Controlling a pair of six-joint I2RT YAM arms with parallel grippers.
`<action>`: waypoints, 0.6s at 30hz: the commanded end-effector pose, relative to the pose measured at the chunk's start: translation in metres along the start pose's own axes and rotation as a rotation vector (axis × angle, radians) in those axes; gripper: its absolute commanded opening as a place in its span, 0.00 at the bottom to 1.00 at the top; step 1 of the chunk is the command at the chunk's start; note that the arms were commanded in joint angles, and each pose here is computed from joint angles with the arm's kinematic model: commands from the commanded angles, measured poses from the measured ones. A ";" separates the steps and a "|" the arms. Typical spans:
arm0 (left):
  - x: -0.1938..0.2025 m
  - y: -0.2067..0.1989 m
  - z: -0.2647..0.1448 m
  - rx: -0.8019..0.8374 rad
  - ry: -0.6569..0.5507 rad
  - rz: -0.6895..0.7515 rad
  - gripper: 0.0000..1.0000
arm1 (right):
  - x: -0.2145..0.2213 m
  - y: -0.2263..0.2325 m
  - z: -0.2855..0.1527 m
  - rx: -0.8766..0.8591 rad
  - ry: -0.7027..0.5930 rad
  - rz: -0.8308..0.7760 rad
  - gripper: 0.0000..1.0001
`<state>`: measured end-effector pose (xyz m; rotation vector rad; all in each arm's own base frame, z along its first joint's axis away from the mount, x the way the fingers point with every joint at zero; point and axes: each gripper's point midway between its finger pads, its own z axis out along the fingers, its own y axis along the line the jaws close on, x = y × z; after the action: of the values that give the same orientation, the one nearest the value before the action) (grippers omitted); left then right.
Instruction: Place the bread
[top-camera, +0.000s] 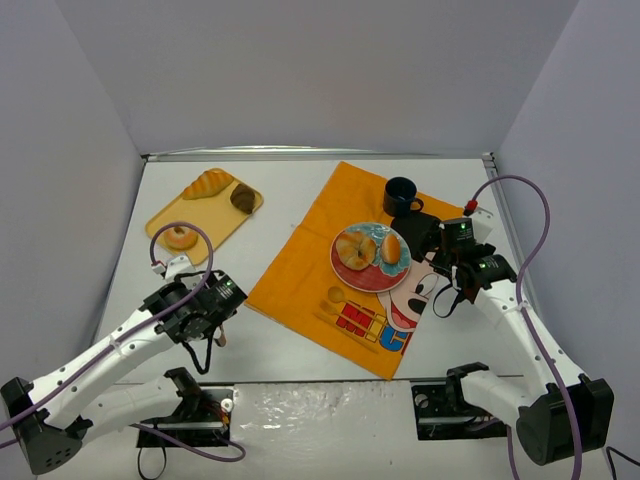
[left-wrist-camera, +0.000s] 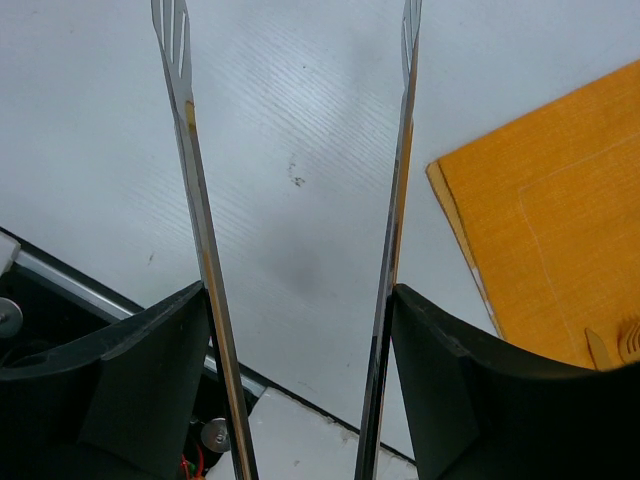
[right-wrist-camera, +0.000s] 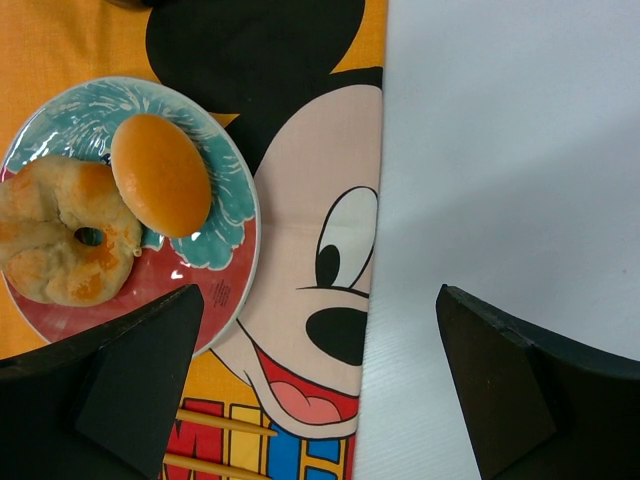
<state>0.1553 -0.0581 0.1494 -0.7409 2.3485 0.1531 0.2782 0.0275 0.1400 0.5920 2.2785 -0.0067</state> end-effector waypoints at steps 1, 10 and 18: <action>-0.002 0.001 0.004 -0.006 -0.006 -0.118 0.66 | -0.006 0.006 0.004 -0.018 -0.024 0.003 1.00; 0.016 -0.004 0.029 -0.013 0.094 -0.173 0.66 | -0.006 0.006 0.003 -0.023 -0.024 0.003 1.00; 0.022 -0.009 0.056 -0.028 0.177 -0.187 0.66 | -0.007 0.007 0.002 -0.029 -0.024 0.003 1.00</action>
<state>0.1594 -0.0498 0.0928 -1.0341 2.4211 0.1287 0.2780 0.0290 0.1378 0.5849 2.2884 -0.0013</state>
